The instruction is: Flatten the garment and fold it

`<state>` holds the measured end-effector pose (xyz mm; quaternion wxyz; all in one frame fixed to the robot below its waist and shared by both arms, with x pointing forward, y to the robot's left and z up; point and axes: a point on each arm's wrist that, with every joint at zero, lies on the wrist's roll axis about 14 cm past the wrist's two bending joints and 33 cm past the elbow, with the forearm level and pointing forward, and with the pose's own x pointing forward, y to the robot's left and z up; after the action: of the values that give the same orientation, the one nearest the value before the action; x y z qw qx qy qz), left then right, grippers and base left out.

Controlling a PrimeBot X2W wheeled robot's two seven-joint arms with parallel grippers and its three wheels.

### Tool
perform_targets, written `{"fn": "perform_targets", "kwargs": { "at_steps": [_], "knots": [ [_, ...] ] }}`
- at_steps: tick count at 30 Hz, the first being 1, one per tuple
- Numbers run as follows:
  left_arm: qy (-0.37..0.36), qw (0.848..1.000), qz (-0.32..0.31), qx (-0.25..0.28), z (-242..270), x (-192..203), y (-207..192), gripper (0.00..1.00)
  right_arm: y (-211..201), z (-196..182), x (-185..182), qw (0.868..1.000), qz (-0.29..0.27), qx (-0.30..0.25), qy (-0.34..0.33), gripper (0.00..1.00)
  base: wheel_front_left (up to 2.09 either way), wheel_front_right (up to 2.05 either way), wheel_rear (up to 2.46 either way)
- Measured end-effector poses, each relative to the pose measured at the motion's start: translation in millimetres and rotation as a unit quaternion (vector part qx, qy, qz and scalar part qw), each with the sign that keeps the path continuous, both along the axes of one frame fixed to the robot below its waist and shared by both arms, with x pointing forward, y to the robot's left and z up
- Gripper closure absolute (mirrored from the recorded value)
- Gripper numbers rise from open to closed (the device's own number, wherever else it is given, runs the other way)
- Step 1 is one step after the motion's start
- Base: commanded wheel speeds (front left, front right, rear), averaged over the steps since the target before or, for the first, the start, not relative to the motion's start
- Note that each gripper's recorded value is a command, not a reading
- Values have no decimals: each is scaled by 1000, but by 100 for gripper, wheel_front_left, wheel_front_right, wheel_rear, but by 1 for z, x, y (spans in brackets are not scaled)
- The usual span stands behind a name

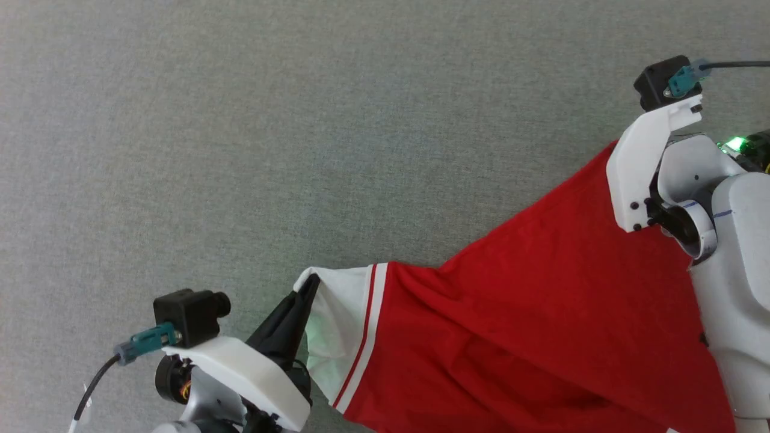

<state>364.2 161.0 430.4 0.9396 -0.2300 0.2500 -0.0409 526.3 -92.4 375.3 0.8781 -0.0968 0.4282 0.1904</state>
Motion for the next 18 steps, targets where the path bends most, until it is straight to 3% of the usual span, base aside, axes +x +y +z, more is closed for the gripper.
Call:
{"fn": "perform_targets", "kwargs": {
  "at_steps": [4,8,18],
  "knots": [
    [-11,1000,-1,-1,5,2,0,100,0,17,5,999,-8,17,-40,100,0,0,0],
    [-39,999,-3,3,20,9,1,100,3,59,15,991,-20,61,-117,100,0,0,0],
    [-165,986,10,38,98,40,12,100,-18,191,5,939,-54,139,-309,100,0,0,0]
  ]
}}
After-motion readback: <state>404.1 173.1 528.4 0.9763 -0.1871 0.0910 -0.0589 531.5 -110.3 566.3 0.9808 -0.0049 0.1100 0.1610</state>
